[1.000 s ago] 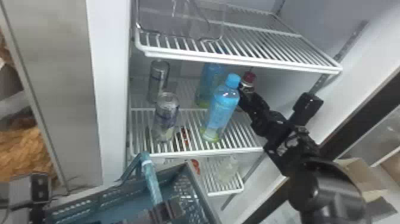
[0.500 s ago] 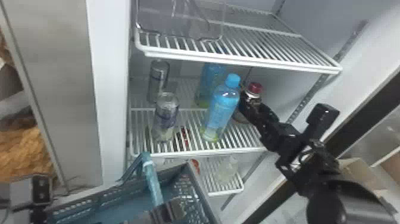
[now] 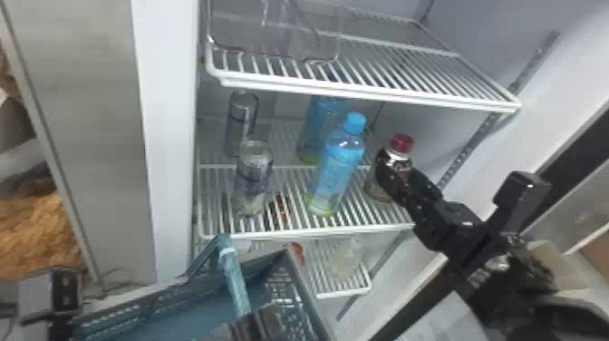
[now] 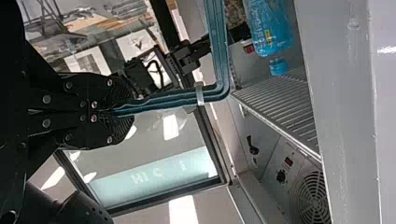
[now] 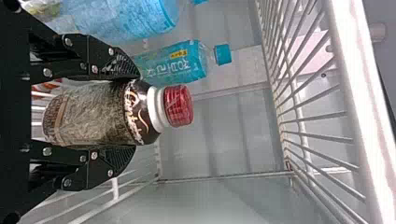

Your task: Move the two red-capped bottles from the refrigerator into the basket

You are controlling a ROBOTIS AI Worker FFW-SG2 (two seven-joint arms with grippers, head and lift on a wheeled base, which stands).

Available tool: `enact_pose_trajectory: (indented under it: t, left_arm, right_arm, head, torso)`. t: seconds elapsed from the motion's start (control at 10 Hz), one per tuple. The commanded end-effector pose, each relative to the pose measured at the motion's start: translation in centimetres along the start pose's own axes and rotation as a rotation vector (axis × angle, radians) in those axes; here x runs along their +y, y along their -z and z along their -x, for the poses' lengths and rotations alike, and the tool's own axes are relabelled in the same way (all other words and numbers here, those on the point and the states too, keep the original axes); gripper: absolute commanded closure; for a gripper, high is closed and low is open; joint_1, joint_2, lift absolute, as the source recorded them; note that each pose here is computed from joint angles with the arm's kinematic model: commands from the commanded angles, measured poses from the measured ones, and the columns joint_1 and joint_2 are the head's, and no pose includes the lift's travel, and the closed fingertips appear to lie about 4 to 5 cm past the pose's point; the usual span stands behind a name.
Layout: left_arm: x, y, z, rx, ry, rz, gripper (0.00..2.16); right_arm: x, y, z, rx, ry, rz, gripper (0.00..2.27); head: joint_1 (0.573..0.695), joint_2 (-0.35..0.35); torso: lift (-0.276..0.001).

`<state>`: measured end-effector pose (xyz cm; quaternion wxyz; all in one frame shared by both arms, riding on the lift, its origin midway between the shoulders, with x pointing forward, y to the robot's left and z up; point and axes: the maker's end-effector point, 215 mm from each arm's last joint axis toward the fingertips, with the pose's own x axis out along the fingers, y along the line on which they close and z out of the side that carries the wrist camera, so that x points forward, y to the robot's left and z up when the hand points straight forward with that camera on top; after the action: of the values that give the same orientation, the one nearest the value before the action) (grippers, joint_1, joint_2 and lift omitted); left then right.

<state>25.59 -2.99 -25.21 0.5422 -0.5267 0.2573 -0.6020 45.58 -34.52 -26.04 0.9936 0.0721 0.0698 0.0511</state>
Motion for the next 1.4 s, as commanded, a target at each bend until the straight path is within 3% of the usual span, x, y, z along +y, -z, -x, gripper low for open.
enact_pose_trajectory:
  t: [0.0,1.0,1.3]
  left_arm:
    - [0.1,0.1,0.0,0.001,-0.001,0.005,1.20]
    - [-0.2,1.2,0.0,-0.011,0.013,0.048,1.20]
    - [-0.2,1.3,0.0,-0.011,0.015,0.052,1.20]
  right_arm:
    - [0.2,0.3,1.5,0.017,0.004,0.002,1.28]
    - [1.8,1.4,11.8,0.170,0.061,0.036,1.28]
    - [6.6,2.4,14.2,0.251,-0.036,0.016,1.28]
  head:
    - [0.695,-0.350]
    - [0.695,-0.350]
    - [0.695,-0.350]
  torso:
    - [0.000]
    - [0.000]
    - [0.000]
